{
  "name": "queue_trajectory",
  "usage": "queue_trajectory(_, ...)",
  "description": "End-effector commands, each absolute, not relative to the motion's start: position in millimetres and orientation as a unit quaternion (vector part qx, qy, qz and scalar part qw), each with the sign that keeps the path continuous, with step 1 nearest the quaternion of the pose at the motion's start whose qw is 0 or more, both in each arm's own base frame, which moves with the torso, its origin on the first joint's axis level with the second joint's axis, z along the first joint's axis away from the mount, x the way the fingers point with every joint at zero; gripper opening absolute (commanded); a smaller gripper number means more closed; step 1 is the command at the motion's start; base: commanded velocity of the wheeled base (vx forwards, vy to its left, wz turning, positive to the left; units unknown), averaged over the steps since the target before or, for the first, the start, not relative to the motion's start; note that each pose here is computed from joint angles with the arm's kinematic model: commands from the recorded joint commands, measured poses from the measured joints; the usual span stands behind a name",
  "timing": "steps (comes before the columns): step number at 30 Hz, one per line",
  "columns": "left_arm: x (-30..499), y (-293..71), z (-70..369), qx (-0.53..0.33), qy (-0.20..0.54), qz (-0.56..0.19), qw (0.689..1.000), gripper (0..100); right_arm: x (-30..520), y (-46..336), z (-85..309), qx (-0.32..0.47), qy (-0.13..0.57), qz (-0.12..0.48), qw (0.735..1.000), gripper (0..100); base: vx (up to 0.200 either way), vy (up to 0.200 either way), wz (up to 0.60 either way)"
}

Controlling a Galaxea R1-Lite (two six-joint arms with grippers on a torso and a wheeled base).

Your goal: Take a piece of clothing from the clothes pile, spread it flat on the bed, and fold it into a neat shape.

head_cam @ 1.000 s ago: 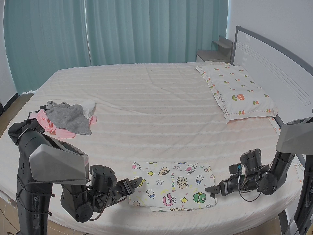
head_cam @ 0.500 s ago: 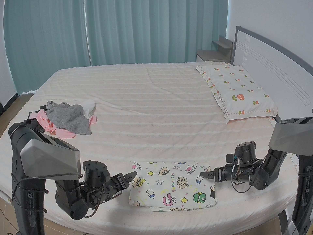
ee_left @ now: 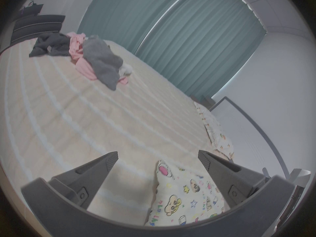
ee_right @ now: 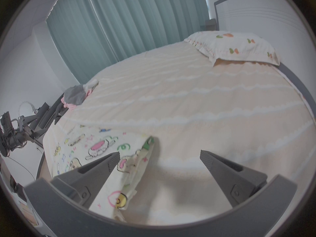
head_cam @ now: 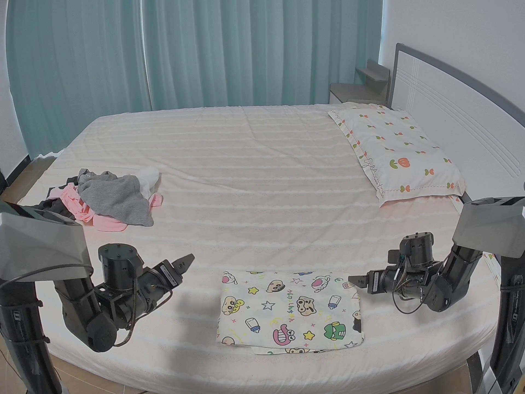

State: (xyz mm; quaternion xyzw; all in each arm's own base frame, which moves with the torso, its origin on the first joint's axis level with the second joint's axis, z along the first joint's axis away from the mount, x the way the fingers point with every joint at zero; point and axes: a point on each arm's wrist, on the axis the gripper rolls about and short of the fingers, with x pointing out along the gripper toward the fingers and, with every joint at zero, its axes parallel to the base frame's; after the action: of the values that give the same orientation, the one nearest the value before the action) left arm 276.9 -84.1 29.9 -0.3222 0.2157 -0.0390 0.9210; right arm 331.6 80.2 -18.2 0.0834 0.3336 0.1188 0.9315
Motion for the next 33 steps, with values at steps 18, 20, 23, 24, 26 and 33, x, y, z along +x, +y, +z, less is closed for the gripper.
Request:
queue_trajectory(18, 117.2, -27.1, 166.2, -0.211, -0.037, -0.041, 0.976, 100, 145.7, 28.6, 158.6, 0.127, 0.029, 0.116, 0.985, 100, 0.000, 0.000, 0.00)
queue_trajectory(20, 95.5, -21.2, 170.1, -0.194, -0.042, -0.041, 0.979, 100, 125.3, 25.3, 162.5, 0.127, 0.012, 0.120, 0.985, 100, 0.000, 0.000, 0.00)
queue_trajectory(23, 76.5, -16.3, 171.6, -0.173, -0.038, -0.043, 0.983, 100, 108.0, 22.0, 163.6, 0.122, 0.010, 0.121, 0.985, 100, 0.000, 0.000, 0.00)
queue_trajectory(24, 64.1, -13.0, 172.6, -0.162, -0.039, -0.044, 0.985, 100, 97.5, 20.0, 163.6, 0.118, 0.013, 0.120, 0.986, 100, 0.000, 0.000, 0.00)
queue_trajectory(26, 41.0, -6.8, 172.4, -0.148, -0.034, -0.043, 0.987, 100, 75.2, 15.7, 166.2, 0.104, 0.010, 0.121, 0.987, 100, 0.000, 0.000, 0.00)
queue_trajectory(33, -2.6, 5.1, 165.8, -0.115, -0.032, -0.040, 0.992, 100, 26.1, 6.2, 175.0, 0.049, 0.030, 0.119, 0.991, 100, 0.000, 0.000, 0.00)
